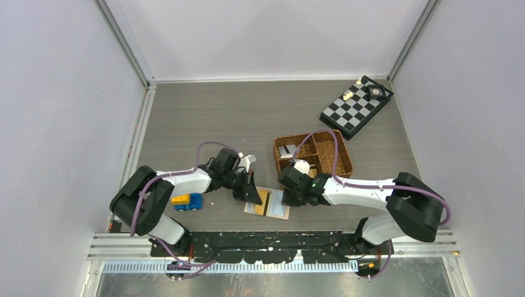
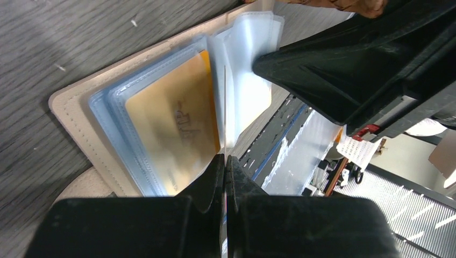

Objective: Put the credit cards into the card holder
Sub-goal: Insert the credit card into the card holder.

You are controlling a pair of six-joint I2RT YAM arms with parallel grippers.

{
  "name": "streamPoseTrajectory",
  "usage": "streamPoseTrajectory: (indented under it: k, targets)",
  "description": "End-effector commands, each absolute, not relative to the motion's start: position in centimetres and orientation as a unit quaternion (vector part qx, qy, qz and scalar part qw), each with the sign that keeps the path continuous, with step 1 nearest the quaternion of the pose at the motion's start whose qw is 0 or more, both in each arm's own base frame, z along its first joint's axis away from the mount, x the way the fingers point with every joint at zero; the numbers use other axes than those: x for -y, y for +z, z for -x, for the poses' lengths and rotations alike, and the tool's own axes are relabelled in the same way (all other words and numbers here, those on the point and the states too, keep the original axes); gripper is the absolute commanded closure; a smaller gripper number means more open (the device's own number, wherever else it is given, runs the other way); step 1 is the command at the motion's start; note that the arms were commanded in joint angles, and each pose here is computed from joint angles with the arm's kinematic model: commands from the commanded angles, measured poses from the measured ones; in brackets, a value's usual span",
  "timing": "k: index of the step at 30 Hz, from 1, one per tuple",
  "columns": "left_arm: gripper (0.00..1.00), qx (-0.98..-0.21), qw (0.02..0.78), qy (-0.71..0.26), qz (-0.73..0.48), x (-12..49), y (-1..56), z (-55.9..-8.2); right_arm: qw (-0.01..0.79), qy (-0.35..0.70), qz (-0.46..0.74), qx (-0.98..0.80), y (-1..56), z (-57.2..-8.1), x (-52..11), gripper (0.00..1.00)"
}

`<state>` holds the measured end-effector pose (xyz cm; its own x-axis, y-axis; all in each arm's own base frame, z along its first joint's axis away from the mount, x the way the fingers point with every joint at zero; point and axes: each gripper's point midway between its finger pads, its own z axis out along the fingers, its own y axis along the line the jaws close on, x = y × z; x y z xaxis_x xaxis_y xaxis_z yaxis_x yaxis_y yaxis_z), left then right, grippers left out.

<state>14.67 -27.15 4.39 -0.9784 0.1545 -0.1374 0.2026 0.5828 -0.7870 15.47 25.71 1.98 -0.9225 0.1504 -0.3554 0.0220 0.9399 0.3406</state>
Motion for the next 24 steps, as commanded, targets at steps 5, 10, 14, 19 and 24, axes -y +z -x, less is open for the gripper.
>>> streamPoseTrajectory:
  k: [5,10,14,19,24]
  targets:
    - [1.00,-0.865,0.055,-0.484,-0.118,28.1,6.5,-15.3,0.177,0.105,-0.047,-0.978,-0.2,-14.8,-23.1,1.00]
    - [1.00,-0.868,0.048,-0.480,-0.113,28.0,5.6,-15.3,0.177,0.104,-0.047,-0.978,-0.1,-14.8,-23.1,1.00]
    - [1.00,-0.869,0.049,-0.479,-0.112,28.0,5.4,-15.4,0.177,0.103,-0.047,-0.978,0.0,-14.8,-23.1,1.00]
    - [1.00,-0.872,0.045,-0.475,-0.109,27.9,4.8,-15.5,0.177,0.104,-0.047,-0.978,0.0,-14.8,-23.0,1.00]
    - [1.00,-0.873,0.051,-0.472,-0.110,27.8,4.4,-15.8,0.177,0.104,-0.046,-0.978,0.0,-14.7,-23.0,0.99]
